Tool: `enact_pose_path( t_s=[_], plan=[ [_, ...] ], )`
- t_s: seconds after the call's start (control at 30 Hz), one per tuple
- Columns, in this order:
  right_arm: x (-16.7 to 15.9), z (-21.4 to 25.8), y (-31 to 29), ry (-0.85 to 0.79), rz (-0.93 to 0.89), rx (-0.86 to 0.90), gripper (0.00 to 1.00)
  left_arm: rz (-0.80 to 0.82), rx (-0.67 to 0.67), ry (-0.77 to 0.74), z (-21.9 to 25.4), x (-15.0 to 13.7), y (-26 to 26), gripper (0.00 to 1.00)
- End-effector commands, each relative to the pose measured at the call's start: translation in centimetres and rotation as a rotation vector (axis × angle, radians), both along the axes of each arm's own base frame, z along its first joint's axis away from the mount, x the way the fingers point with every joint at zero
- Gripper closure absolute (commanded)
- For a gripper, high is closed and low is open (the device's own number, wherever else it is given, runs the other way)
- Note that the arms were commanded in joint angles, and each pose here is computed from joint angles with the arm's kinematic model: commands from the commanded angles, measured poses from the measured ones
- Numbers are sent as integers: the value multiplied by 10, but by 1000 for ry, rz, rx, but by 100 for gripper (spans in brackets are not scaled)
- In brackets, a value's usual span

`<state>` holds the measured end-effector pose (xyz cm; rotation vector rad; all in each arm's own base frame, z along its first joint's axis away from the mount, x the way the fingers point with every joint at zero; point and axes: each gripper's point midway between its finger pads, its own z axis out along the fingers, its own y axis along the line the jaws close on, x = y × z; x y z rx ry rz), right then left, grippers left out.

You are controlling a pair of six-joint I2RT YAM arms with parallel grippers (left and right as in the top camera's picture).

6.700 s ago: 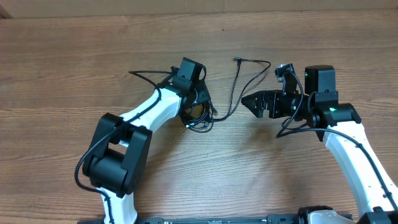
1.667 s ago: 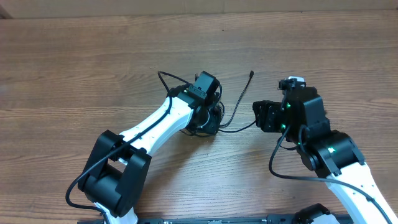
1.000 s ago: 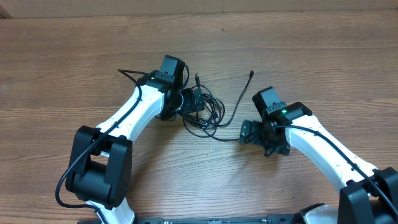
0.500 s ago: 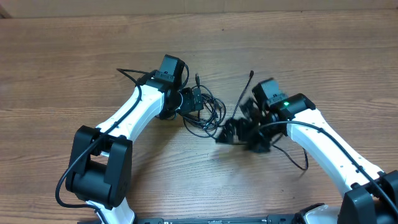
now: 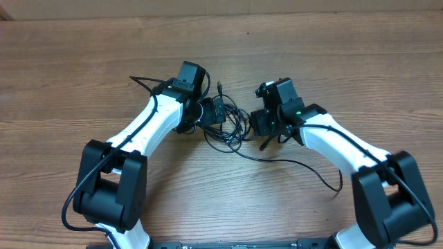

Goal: Untangle cables

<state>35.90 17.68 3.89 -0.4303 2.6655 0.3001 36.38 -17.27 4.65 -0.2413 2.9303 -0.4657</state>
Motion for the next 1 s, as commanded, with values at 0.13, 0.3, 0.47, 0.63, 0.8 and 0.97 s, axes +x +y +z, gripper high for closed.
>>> enact_pose_path(
  t_s=[0.13, 0.3, 0.47, 0.63, 0.8, 0.97],
  plan=[
    [-1, -24, 0, -3, 118, -86, 40, 9, 4, -21, 3, 5, 0, 1],
    [7, -20, 0, -84, 112, -186, 43, 10, 4, -21, 3, 6, 1, 0],
    [8, -14, 14, -187, 238, -326, 43, 9, 4, -18, 2, 5, 0, 0],
    [7, -16, 19, -191, 258, -328, 44, 9, 4, -17, 2, 5, 1, 1],
    [10, -37, 0, -169, 220, -444, 50, 9, 5, -17, 2, 5, 1, 0],
    [21, -32, -29, -219, 137, -610, 51, 9, 5, -17, 2, 5, 1, 0]
  ],
)
